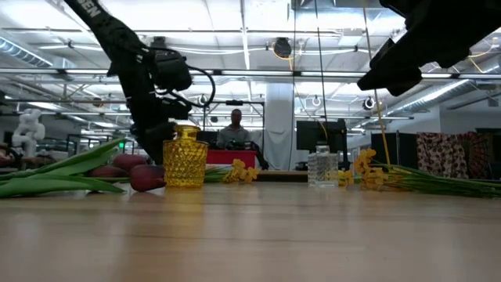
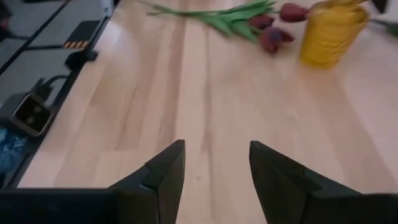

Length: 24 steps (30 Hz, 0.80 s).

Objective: Sort flowers into vase by color
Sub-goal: Move the left yellow flowers to the middle right of the table

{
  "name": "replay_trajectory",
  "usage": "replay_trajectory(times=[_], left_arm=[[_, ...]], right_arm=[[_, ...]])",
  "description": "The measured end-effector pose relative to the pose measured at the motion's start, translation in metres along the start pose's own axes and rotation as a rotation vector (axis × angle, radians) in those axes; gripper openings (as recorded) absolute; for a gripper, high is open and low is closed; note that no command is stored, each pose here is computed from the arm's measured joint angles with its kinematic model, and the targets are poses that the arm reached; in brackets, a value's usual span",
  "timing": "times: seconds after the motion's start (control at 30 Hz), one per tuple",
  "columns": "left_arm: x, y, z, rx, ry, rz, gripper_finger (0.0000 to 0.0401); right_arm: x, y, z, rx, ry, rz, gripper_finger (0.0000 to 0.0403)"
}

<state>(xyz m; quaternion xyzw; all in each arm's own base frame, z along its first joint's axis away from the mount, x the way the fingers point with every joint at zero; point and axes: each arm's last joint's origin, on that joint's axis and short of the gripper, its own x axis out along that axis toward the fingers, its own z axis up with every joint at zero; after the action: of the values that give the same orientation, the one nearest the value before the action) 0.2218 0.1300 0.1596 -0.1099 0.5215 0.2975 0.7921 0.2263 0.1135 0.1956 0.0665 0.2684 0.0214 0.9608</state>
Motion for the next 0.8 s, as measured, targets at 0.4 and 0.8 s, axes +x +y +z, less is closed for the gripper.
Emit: replay_trajectory(times=[0.4, 0.8], left_arm=[[0.022, -0.003, -0.025, 0.027, -0.093, 0.015, 0.0213], [0.042, -0.006, -0.043, 0.021, -0.1, 0.005, 0.0118]], right_arm=[[-0.001, 0.003, 0.008, 0.075, -0.115, -0.042, 0.0171], [-0.001, 0.003, 0.011, 0.087, -0.142, -0.041, 0.0171]])
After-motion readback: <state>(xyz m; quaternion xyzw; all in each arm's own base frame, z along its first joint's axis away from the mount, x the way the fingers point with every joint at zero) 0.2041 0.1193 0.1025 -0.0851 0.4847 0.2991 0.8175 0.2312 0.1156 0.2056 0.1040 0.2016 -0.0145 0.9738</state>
